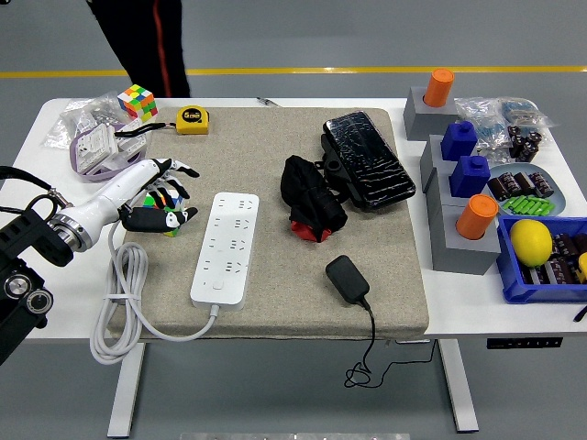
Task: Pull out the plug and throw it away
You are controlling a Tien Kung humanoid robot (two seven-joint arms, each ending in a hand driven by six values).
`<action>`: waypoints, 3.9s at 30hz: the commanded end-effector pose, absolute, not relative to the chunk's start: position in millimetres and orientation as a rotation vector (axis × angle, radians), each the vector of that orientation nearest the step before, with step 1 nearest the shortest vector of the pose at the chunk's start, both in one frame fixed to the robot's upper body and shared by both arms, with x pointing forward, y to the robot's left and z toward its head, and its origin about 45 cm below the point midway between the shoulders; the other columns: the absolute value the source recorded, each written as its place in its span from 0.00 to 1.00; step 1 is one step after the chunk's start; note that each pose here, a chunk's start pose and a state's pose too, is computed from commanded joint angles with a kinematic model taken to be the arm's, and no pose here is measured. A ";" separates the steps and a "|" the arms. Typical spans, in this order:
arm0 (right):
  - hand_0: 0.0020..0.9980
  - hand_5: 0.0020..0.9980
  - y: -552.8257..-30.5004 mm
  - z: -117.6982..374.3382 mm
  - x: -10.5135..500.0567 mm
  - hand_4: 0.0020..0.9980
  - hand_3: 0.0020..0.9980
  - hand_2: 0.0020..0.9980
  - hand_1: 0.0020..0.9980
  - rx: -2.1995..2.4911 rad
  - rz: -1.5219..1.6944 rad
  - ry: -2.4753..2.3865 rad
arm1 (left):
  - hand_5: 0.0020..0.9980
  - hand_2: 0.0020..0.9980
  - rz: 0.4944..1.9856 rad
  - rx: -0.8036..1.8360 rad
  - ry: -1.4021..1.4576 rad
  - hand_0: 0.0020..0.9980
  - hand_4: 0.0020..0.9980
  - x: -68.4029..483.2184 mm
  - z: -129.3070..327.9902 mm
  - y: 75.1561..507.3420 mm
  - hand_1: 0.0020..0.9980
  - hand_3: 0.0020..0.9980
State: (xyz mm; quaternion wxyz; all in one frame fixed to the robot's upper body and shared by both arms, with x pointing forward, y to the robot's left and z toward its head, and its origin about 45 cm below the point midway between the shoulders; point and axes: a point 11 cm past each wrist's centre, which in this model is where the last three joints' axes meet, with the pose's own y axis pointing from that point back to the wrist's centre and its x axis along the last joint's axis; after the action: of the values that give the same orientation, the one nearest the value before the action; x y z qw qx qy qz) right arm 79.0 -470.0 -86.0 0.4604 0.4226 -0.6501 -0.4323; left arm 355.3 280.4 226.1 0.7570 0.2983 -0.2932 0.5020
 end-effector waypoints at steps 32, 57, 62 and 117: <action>0.64 0.48 -466.6 -85.2 90.1 1.00 0.61 0.69 0.68 1.066 -1.053 -1.600 | 0.46 0.74 1.201 0.653 -0.578 0.56 0.98 360.7 220.2 301.1 0.72 0.80; 0.64 0.48 -467.9 -83.2 96.5 1.00 0.61 0.69 0.68 1.078 -1.032 -1.591 | 0.43 0.74 1.204 0.678 -0.582 0.55 0.94 360.5 222.1 307.3 0.71 0.80; 0.64 0.48 -466.4 -84.1 95.3 1.00 0.61 0.69 0.68 1.079 -1.034 -1.586 | 0.43 0.74 1.207 0.674 -0.585 0.55 0.94 360.5 223.7 308.1 0.71 0.80; 0.64 0.49 -468.2 -84.1 92.1 1.00 0.61 0.69 0.68 1.067 -1.047 -1.602 | 0.43 0.74 1.207 0.660 -0.613 0.54 0.94 367.9 235.6 307.2 0.70 0.79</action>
State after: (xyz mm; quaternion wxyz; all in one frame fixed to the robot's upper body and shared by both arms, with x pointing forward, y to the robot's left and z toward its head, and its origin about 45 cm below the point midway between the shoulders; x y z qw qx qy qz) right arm 92.1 -468.2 -84.1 0.4575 0.4330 -0.6502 -0.4249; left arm 367.9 307.2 235.6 0.7297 0.2997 -0.2785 0.5479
